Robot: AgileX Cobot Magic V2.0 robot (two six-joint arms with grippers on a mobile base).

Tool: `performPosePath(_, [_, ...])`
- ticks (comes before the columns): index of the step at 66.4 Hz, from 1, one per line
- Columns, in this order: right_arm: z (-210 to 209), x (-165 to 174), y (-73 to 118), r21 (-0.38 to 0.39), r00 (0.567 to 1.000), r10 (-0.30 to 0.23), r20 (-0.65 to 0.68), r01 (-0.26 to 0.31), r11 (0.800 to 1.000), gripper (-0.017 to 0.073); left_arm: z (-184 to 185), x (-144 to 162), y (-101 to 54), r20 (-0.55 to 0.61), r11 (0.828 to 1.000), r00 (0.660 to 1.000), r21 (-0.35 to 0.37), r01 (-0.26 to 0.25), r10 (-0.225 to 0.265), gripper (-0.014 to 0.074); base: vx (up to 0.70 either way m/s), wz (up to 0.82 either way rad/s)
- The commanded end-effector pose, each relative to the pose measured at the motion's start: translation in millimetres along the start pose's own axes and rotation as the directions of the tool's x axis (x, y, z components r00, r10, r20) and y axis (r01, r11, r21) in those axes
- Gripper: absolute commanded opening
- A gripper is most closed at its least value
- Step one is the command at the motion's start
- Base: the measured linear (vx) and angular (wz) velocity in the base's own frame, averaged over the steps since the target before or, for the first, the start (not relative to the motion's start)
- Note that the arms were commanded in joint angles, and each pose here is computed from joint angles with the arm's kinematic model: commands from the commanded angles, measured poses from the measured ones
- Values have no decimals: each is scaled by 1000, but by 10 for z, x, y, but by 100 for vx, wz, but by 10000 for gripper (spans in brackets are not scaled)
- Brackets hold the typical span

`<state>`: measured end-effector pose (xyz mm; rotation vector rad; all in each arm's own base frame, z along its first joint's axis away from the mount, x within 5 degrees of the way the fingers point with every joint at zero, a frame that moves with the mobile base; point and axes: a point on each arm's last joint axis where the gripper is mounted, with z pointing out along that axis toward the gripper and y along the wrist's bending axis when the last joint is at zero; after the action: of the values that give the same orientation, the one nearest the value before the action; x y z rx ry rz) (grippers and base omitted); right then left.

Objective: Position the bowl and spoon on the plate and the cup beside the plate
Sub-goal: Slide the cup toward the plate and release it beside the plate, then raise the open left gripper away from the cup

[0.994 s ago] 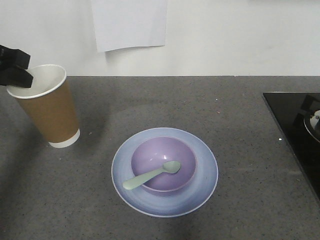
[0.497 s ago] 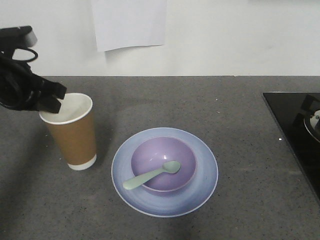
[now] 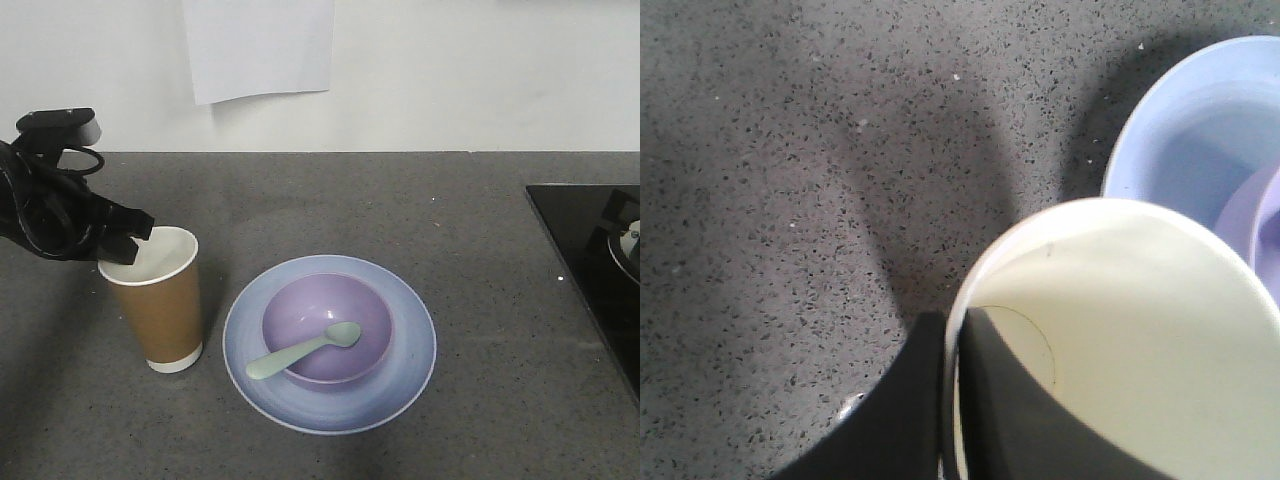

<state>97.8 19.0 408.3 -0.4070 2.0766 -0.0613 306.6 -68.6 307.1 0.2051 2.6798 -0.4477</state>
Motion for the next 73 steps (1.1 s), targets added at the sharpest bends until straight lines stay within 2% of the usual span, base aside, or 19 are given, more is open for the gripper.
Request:
performPosePath(1, [-55, -97, -33, 20, 997, -3, 78, 1, 1000, -5, -149, -47, -80, 78, 1000, 997, 24, 3, -5, -5, 0, 0])
performPosePath(12, [-55, -97, -33, 20, 997, -3, 78, 1, 1000, -5, -149, -48, -80, 80, 1000, 997, 23, -5, 3, 18, 0, 0])
performPosePath(25, [-55, -97, -33, 20, 997, -3, 78, 1, 1000, -5, -157, -58, -82, 89, 1000, 996, 23, -6, 4, 92, 0, 0])
performPosePath(41, [-55, -97, -33, 20, 997, -3, 78, 1, 1000, -5, -166, -58, -84, 92, 1000, 996, 23, -7, 5, 242, 0, 0])
performPosePath(42, [-55, -97, -33, 20, 997, -3, 78, 1, 1000, -5, -170, -58, -86, 93, 1000, 996, 23, -7, 5, 256, 0, 0])
performPosePath(43, [-55, -97, -33, 20, 997, -3, 78, 1, 1000, -5, -209, -59, -96, 111, 1000, 994, 22, -10, 8, 307, 0, 0])
performPosePath(46, [-55, -97, -33, 20, 997, -3, 78, 1, 1000, -5, -253, -57, -107, 129, 1000, 992, 22, -14, 11, 326, 0, 0])
performPosePath(62, [-55, -97, -33, 20, 997, -3, 78, 1, 1000, -5, -605, -2, -186, 246, 999, 969, 16, -40, 35, 347, 0, 0])
performPosePath(73, [-59, -140, -38, 27, 992, -8, 125, 5, 1000, -5, -946, 111, -276, 338, 997, 939, 8, -72, 66, 347, 0, 0])
